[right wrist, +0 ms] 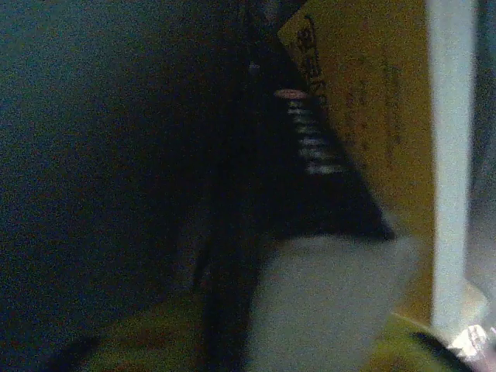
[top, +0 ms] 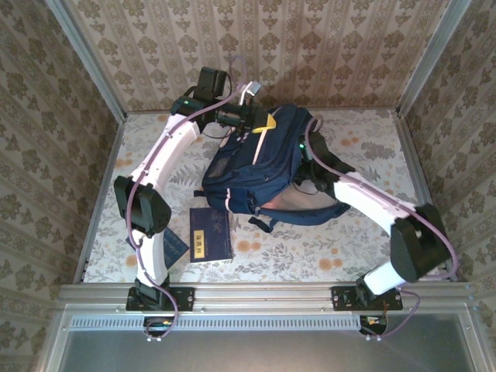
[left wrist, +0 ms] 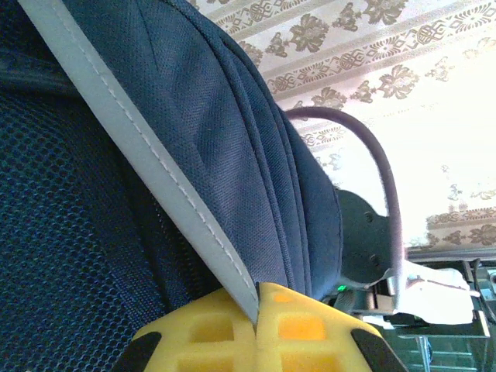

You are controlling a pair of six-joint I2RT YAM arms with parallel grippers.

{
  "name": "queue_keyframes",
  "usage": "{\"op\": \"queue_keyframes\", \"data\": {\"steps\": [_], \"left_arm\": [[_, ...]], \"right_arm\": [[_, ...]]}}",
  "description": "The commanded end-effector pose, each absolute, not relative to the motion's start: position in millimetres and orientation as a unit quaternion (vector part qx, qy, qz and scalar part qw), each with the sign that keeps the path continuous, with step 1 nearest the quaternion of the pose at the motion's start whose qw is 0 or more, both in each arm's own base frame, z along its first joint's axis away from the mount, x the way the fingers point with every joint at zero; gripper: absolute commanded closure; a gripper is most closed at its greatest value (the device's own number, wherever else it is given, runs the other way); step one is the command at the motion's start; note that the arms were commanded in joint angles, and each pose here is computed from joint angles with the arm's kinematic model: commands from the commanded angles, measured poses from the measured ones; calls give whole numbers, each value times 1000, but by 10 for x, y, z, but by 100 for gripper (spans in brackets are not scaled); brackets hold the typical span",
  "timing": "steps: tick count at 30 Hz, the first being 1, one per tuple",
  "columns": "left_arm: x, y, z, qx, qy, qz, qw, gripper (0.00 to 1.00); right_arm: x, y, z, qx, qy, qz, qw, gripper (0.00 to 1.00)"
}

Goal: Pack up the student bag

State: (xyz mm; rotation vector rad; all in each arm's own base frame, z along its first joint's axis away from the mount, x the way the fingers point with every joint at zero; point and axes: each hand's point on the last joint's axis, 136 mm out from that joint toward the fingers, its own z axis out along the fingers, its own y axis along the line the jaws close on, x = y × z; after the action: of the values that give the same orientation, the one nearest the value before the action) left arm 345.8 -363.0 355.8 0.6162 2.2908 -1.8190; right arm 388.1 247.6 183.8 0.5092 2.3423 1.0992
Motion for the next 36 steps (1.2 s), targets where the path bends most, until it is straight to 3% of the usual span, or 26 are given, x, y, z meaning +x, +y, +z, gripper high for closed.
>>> {"op": "queue_keyframes", "data": {"steps": [1, 6, 9, 13, 22, 29, 32, 36], "left_arm": [[3075, -3447, 4446, 304, 680, -649, 158, 100], [3177, -3392, 4440, 289, 690, -641, 173, 100], [3388, -3262, 4376, 263, 707, -627, 194, 100], [3589, -3202, 4227, 235, 728, -608, 212, 100], [4108, -3210, 3735, 172, 796, -522, 252, 100], [4304, -3642, 3236, 158, 827, -486, 236, 100], [4197, -3935, 2953, 170, 839, -473, 207, 85], [4068, -4080, 2758, 176, 858, -440, 197, 54]], "right_arm": [[4210, 2521, 1967, 180, 850, 387, 309, 44], [4106, 2335, 2243, 146, 851, 356, 356, 13], [3940, 2144, 2418, 127, 844, 349, 387, 2], [3689, 1832, 2527, 130, 834, 344, 411, 2], [3011, 1074, 2102, 192, 863, 218, 414, 10], [2555, 676, 2200, 211, 839, 190, 463, 11], [2459, 635, 2241, 207, 839, 190, 467, 10], [2409, 657, 2219, 193, 850, 187, 454, 10]]}}
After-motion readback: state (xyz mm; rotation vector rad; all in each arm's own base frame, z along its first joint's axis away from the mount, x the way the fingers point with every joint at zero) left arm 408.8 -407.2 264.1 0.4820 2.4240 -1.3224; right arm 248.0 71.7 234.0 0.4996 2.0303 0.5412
